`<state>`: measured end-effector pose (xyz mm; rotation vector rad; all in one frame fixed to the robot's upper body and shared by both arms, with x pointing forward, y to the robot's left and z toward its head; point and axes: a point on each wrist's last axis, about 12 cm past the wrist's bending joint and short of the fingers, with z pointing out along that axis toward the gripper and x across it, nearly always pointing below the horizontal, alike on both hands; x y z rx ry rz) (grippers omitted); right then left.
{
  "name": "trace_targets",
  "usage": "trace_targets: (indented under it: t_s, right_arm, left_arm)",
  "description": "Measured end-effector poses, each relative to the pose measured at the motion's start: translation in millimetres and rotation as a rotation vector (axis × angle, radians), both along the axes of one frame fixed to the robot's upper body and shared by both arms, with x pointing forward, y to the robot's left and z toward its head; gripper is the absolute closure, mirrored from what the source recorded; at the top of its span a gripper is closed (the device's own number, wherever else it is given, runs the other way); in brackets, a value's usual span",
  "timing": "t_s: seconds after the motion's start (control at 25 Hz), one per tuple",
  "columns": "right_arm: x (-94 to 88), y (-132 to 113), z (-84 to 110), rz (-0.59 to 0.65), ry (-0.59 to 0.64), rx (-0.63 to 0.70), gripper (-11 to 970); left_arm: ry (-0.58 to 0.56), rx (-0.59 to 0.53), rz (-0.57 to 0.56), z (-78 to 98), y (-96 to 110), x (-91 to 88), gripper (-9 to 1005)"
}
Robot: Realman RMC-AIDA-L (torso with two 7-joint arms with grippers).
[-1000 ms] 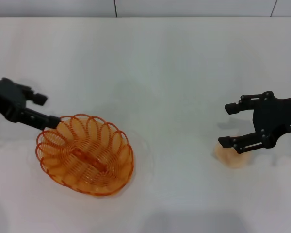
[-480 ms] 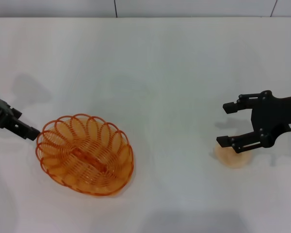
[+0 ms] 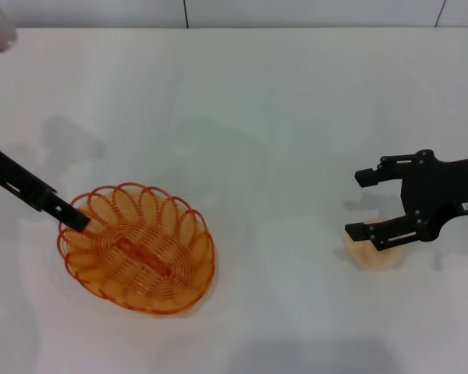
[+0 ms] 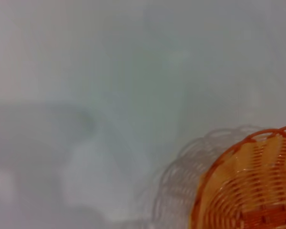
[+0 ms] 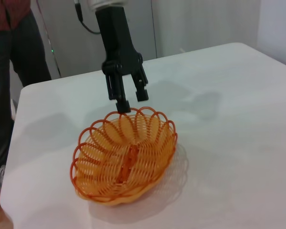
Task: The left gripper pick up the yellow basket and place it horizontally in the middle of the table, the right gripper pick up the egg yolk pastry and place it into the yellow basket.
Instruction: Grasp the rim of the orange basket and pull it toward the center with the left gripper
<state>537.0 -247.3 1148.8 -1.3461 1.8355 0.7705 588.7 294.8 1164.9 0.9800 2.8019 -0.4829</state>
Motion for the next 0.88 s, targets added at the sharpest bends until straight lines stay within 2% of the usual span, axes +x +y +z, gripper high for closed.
trace_targets:
  t_s: [0.52, 0.88]
  right_arm:
    - [-0.6, 0.1, 0.0, 0.004, 0.003, 0.001, 113]
    - [-0.6, 0.1, 0.0, 0.005, 0.003, 0.000, 113]
  left_arm:
    - [0.039, 0.020, 0.075, -11.8, -10.0, 3.1, 121]
    - [0.037, 0.014, 0.071, -15.3, -19.1, 8.9, 191]
